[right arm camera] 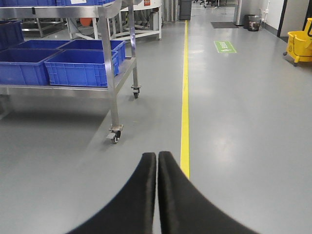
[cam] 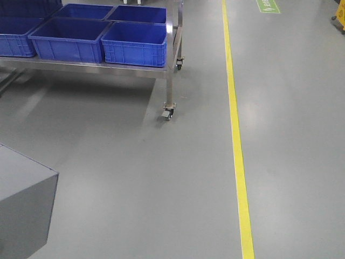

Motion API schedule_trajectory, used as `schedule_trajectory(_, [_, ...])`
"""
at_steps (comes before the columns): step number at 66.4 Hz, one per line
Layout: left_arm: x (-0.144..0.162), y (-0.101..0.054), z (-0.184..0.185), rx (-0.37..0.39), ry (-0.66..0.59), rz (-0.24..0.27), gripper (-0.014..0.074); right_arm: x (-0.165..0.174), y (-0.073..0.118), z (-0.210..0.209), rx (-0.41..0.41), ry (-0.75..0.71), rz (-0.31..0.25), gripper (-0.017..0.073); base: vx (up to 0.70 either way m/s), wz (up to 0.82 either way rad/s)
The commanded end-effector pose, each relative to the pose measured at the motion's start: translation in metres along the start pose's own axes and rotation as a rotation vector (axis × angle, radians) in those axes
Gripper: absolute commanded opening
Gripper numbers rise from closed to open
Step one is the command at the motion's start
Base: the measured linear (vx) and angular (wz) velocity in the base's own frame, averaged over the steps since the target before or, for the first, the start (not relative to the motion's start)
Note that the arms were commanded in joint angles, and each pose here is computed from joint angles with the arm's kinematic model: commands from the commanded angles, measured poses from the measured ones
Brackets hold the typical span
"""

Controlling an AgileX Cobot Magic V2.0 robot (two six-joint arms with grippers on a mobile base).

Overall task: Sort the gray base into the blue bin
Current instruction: 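Drive the base along the yellow floor line carrying the gray block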

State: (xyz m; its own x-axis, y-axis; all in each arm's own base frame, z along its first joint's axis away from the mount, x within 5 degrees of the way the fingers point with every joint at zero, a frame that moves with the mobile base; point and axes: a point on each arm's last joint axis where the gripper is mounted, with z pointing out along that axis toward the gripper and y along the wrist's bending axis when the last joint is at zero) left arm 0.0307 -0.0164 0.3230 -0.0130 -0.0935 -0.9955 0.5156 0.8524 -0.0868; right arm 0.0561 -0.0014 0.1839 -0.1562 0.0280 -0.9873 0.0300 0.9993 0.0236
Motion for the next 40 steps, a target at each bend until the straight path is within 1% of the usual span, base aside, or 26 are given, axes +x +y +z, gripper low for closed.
schedule_trajectory(1, [-0.0177,-0.0024,-0.0013,0.024,-0.123,-0.016,-0.0006,-0.0050,-0.0002,0.0013,0.003,-0.052,-0.016,-0.0005,0.33,0.03])
schedule_trajectory(40, [-0.0176,-0.0024,-0.0013,0.024,-0.121,-0.016,-0.0006,-0.0050,-0.0002,0.0013,0.003,-0.052,-0.016,-0.0005,0.35,-0.03])
